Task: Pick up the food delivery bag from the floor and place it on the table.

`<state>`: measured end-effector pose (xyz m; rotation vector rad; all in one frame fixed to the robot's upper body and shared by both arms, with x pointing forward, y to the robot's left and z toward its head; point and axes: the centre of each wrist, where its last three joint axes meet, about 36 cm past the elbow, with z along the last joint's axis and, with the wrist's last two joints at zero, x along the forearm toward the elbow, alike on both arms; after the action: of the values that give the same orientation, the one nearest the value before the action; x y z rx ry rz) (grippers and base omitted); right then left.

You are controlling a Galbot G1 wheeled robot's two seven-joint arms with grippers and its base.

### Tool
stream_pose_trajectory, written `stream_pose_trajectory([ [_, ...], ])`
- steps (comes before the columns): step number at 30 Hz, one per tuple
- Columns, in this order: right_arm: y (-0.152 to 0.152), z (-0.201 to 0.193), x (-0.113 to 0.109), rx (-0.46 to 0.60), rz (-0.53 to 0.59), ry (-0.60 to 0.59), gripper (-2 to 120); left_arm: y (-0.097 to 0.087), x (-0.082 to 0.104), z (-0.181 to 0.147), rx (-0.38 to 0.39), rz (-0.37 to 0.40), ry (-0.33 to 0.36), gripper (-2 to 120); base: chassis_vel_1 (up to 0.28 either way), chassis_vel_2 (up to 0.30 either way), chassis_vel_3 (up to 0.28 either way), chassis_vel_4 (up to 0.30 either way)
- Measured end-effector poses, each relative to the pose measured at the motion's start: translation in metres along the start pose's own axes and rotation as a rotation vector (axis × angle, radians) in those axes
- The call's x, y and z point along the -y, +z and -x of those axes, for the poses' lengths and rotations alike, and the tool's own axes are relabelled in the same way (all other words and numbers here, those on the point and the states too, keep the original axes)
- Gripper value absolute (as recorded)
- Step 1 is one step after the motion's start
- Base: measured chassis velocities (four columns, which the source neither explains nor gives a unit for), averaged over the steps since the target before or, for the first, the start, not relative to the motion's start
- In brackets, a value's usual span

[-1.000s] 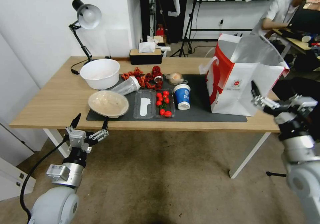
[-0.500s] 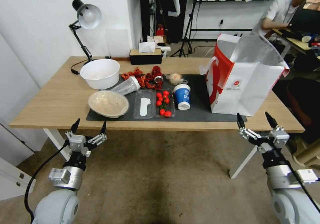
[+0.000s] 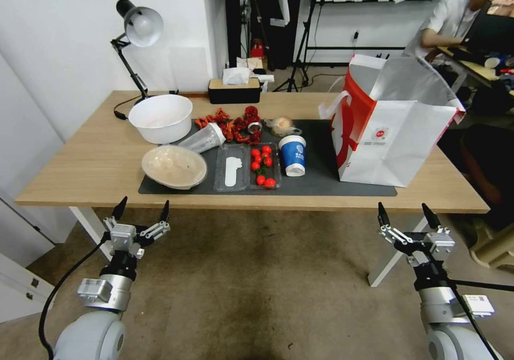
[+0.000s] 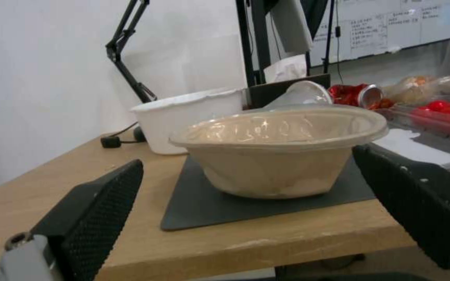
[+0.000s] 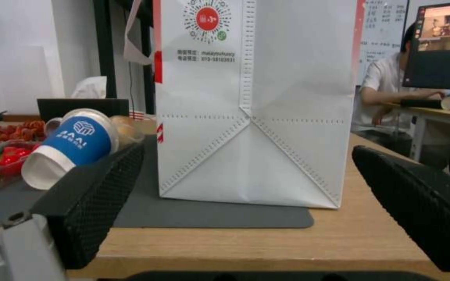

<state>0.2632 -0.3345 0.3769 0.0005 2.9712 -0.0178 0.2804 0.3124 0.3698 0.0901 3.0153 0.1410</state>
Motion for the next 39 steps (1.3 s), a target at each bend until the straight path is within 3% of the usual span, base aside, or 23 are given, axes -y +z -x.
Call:
stream_pose_trajectory([
  [39,-0.0019,0.0014,0.0003,0.004,0.002,0.002,100,0.0,0.0003,0.0,-0.004,0.001,0.001,100,0.0,0.0,0.0,0.0],
])
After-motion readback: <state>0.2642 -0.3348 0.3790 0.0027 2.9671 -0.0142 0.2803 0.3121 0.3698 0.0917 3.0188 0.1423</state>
